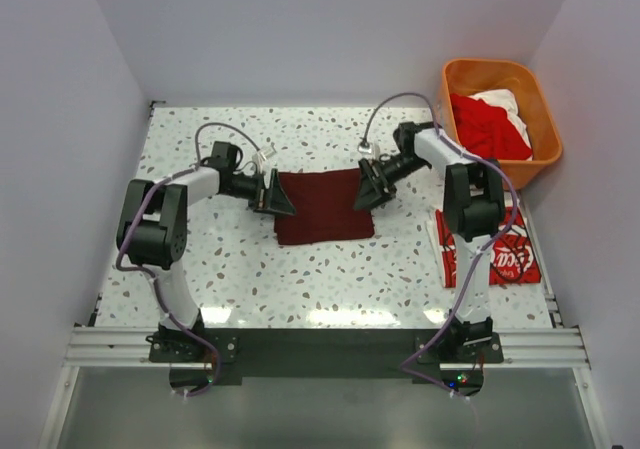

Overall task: Fold and stack the t-shirts
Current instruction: Fold the tshirt, then neatly place the folded tshirt to the corner

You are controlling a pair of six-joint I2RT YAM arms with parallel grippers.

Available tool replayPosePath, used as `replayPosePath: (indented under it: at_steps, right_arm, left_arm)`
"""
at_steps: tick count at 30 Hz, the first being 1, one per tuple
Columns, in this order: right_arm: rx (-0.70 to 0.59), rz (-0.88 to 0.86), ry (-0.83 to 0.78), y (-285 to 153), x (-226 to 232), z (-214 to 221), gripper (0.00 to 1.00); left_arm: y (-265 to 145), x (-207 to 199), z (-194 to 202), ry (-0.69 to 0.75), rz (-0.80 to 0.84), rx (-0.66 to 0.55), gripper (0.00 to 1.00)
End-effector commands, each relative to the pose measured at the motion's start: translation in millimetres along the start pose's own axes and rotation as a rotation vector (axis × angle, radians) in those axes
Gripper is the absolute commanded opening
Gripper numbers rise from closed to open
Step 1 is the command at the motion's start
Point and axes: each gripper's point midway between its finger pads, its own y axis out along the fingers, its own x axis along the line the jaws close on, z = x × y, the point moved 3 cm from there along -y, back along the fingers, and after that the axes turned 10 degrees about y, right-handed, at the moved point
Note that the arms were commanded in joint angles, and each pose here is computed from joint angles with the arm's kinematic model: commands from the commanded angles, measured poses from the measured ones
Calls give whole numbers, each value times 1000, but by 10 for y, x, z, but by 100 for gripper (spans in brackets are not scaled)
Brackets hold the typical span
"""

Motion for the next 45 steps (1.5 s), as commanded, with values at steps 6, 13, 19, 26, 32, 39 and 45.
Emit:
replayPosePath:
  at_steps: [6,13,19,26,32,39,45]
  right_arm:
    - [-332,99,-168,-272,121,-1212,98]
    - [-407,19,-68,-55,-164,-1671,94]
    - [-379,97,-23,92,-564,-1583,93]
    - [-489,241,-58,-77,-738,-1669,92]
    - [-652,197,-140,-465,-99,-1875,97]
    - [-804,374,-231,-1096,536,-1562,99]
    - [-880,615,-244,-1473,626,-1036,99]
  left_arm:
    - [133,250,-1185,177,-117,-198,100]
    - [350,582,-1395,140,-90,-237,100]
    - [296,976,-1113,18,-162,-229,100]
    - [-187,1642,-1159,-36,-345,-310,100]
    - [-410,1373,-1470,151,-366,-310,100]
    - [-840,154,-1812,788,-563,-353,100]
    - [-249,-563,-1495,1208,-468,-244,100]
